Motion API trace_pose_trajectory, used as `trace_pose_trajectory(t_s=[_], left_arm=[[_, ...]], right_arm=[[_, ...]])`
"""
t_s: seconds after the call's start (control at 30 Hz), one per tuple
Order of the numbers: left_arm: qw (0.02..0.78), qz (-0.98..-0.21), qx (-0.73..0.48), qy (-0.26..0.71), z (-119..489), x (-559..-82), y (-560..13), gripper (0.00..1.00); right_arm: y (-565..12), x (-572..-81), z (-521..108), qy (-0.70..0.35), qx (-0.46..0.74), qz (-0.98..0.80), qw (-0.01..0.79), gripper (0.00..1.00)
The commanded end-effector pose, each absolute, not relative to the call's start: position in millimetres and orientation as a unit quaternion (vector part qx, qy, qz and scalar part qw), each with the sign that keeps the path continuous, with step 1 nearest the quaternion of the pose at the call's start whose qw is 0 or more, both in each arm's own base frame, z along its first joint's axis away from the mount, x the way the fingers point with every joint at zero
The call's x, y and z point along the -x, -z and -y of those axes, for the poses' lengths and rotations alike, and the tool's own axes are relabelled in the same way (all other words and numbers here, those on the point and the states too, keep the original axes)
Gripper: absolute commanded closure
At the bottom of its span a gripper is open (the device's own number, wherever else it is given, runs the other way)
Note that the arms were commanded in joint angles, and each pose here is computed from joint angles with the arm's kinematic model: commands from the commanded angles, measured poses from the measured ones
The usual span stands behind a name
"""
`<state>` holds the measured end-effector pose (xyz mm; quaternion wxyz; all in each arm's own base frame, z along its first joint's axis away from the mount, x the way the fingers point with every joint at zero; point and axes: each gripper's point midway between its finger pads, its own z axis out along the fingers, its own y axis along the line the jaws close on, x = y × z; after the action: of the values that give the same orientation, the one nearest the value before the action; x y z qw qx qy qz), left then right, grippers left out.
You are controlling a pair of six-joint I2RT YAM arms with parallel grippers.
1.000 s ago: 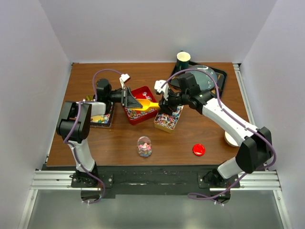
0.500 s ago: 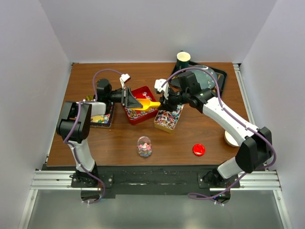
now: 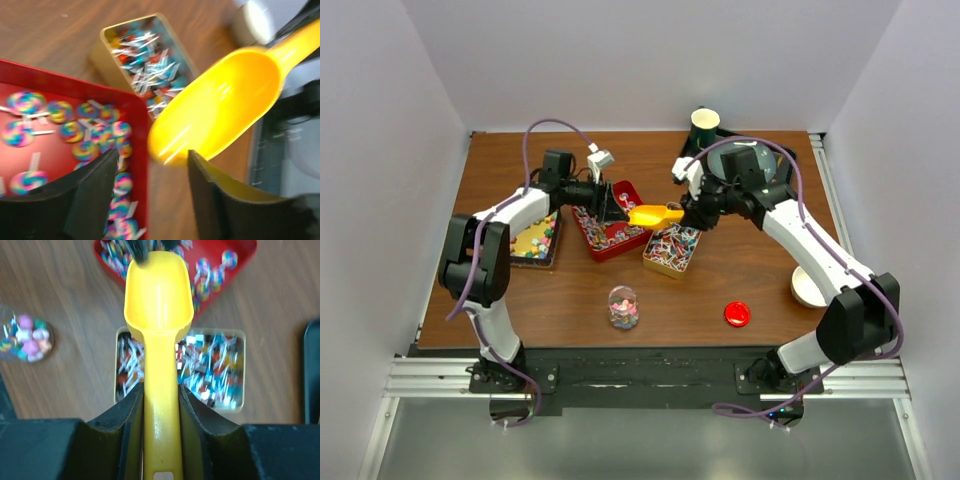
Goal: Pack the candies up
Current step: Adjust the spatula, then move the storage box to the center of the board.
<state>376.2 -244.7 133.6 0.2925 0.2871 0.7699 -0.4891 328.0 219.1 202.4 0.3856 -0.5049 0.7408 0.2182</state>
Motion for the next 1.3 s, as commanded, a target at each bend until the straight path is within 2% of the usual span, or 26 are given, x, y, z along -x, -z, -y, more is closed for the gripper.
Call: trace_pose_trajectory(t_s=[0.0, 0.2, 0.3, 0.5, 0.6, 0.7, 0.97, 1.17, 1.27], left_arm=[[0.262, -0.796, -0.42, 0.348, 220.0, -348.3, -84.7, 0.33], [0.265, -0.783, -0.483, 0.289, 231.8, -343.3, -70.6, 0.33], [0.257, -0.781, -0.501, 0.272, 235.9, -341.0, -60.3, 0.36], [0.254, -0.786, -0.517, 0.226, 227.3, -351.7, -46.3, 0.57], [0.258, -0.764, -0.56, 0.19, 217.6, -356.9, -45.4, 0.69], [0.256, -0.76, -0.576, 0.159, 205.8, -363.8, -43.2, 0.73], [0.269, -0.774, -0.561, 0.115, 169.6, -416.3, -44.8, 0.74], [0.301, -0.778, -0.538, 0.122, 174.0, -452.6, -58.5, 0.74], [0.305, -0.78, -0.529, 0.136, 182.4, -455.3, -64.3, 0.63]], right_arm=[[-241.5, -346.7, -177.1, -0.155, 0.452, -0.754, 0.451, 1.0], [-239.0, -354.8, -137.1, -0.128, 0.398, -0.785, 0.456, 1.0], [-237.3, -358.9, -120.8, -0.113, 0.378, -0.798, 0.456, 1.0], [-237.6, -362.8, -117.7, -0.114, 0.368, -0.8, 0.46, 1.0], [-236.6, -365.4, -119.3, -0.117, 0.366, -0.8, 0.461, 1.0], [-236.6, -368.5, -121.6, -0.124, 0.362, -0.8, 0.463, 1.0], [-238.9, -370.6, -122.9, -0.128, 0.357, -0.799, 0.466, 1.0], [-235.2, -370.7, -123.0, -0.127, 0.357, -0.801, 0.463, 1.0], [-234.0, -370.1, -122.0, -0.125, 0.358, -0.803, 0.461, 1.0]])
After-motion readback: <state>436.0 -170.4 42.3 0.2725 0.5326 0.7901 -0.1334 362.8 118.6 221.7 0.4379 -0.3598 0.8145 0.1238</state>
